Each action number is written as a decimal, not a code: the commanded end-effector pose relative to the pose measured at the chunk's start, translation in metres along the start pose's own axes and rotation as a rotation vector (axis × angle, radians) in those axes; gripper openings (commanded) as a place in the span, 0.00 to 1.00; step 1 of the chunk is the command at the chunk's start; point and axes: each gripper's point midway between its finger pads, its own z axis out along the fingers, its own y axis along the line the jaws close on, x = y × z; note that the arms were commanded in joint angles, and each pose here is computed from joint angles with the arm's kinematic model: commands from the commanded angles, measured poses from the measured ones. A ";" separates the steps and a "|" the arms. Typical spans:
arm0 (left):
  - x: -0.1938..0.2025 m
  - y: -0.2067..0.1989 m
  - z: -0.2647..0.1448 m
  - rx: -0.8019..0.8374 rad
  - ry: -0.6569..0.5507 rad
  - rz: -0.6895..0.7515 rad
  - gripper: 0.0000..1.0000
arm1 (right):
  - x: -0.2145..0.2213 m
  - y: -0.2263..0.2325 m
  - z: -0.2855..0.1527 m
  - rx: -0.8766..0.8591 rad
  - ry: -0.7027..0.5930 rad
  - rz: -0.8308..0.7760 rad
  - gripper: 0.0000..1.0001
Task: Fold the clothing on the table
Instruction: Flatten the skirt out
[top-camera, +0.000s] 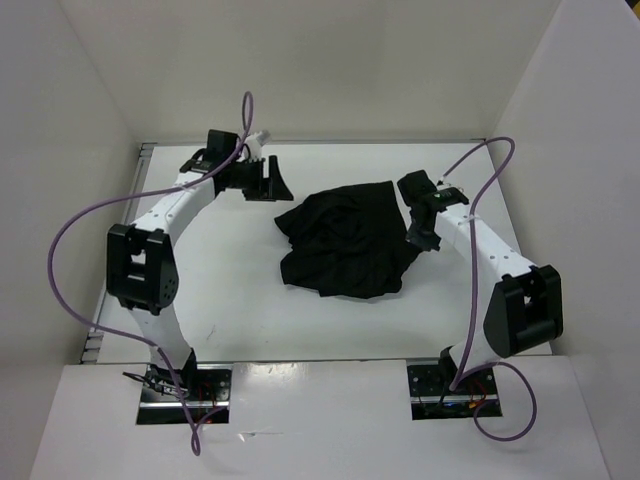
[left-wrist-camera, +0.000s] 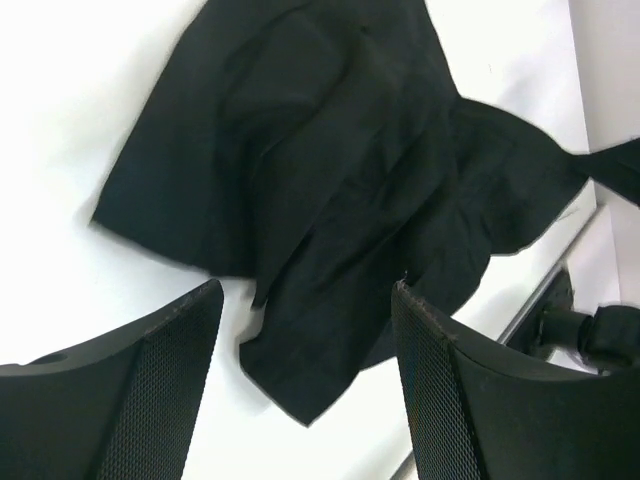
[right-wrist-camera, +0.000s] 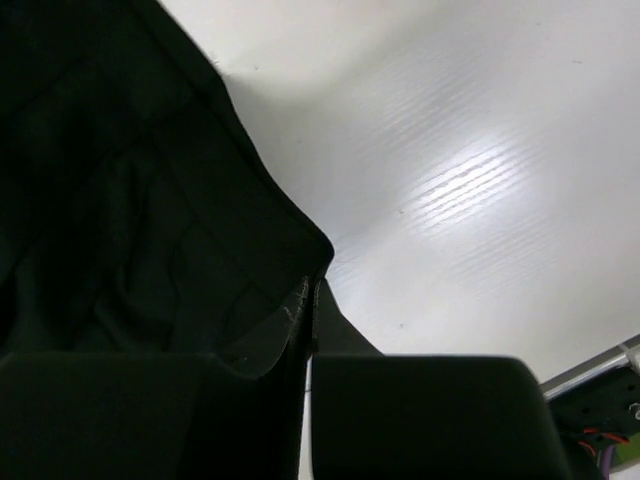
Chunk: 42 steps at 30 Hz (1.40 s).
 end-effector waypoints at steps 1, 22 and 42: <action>-0.045 -0.027 0.016 0.130 -0.071 0.194 0.75 | -0.011 -0.013 -0.002 0.088 -0.042 0.038 0.00; -0.035 -0.026 0.216 -0.028 0.070 0.302 0.00 | -0.011 -0.017 -0.013 0.149 -0.021 0.054 0.00; 0.152 0.020 0.100 -0.387 0.410 0.105 0.00 | -0.056 0.037 0.022 0.063 -0.070 -0.039 0.00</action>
